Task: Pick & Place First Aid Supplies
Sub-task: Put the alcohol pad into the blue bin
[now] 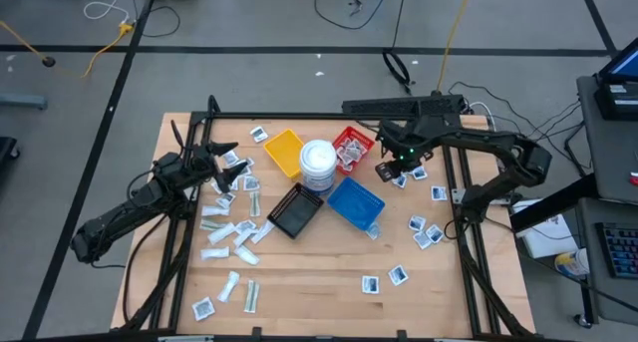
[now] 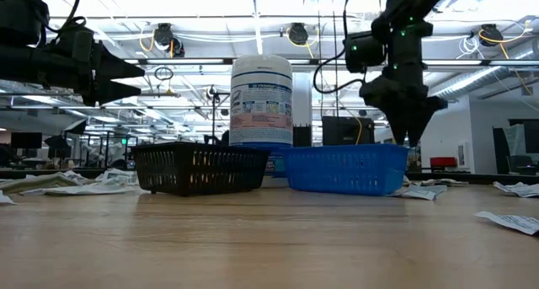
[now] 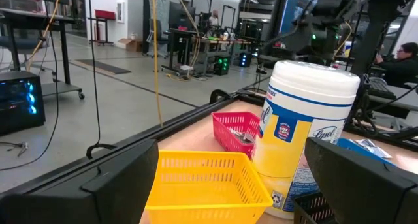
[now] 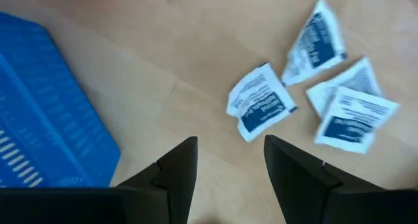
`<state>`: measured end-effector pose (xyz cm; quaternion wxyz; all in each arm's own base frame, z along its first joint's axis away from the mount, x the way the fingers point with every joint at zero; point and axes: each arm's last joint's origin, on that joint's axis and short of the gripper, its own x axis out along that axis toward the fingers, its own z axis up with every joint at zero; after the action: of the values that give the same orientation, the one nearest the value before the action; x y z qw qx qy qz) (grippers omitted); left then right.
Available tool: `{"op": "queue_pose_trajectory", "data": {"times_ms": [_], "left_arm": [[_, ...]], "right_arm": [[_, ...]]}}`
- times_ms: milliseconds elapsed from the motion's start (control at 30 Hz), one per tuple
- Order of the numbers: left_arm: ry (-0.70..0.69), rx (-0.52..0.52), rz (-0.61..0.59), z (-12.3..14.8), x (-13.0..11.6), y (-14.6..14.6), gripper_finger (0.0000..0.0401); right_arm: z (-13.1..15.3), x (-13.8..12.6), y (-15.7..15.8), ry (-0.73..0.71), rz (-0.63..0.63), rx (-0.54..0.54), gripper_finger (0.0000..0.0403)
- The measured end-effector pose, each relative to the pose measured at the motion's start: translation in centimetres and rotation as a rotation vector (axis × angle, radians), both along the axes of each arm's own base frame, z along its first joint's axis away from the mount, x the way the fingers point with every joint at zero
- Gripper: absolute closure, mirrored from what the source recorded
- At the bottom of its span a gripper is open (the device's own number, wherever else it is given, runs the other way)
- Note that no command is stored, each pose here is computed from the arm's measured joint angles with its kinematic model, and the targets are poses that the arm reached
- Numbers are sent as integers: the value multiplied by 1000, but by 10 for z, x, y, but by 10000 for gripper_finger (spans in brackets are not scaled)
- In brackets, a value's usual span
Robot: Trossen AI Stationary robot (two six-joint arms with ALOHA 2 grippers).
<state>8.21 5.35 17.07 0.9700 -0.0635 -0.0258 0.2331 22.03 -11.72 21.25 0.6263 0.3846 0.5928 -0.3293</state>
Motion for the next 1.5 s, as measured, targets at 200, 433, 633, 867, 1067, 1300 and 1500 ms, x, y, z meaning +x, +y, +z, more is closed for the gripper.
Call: {"op": "queue_pose_trajectory", "data": {"times_ms": [200, 433, 633, 867, 1067, 1300, 1500], "left_arm": [[1, 0, 0, 0, 0, 0, 9], [1, 0, 0, 0, 0, 0, 9], [0, 0, 0, 0, 0, 0, 9], [0, 0, 0, 0, 0, 0, 9], [0, 0, 0, 0, 0, 0, 9], [0, 0, 0, 0, 0, 0, 9], [0, 0, 0, 0, 0, 0, 9]], "right_arm": [[-25, 3, 11, -46, 71, -27, 232], [-54, -5, 13, 9, 106, -92, 232], [-66, -3, 12, 21, 128, -86, 232], [-75, 1, 10, 38, 121, -67, 267], [-76, 2, 10, 32, 121, -65, 358], [-77, 2, 10, 32, 103, -63, 393], [-63, 0, 10, 45, 95, -65, 399]]}}
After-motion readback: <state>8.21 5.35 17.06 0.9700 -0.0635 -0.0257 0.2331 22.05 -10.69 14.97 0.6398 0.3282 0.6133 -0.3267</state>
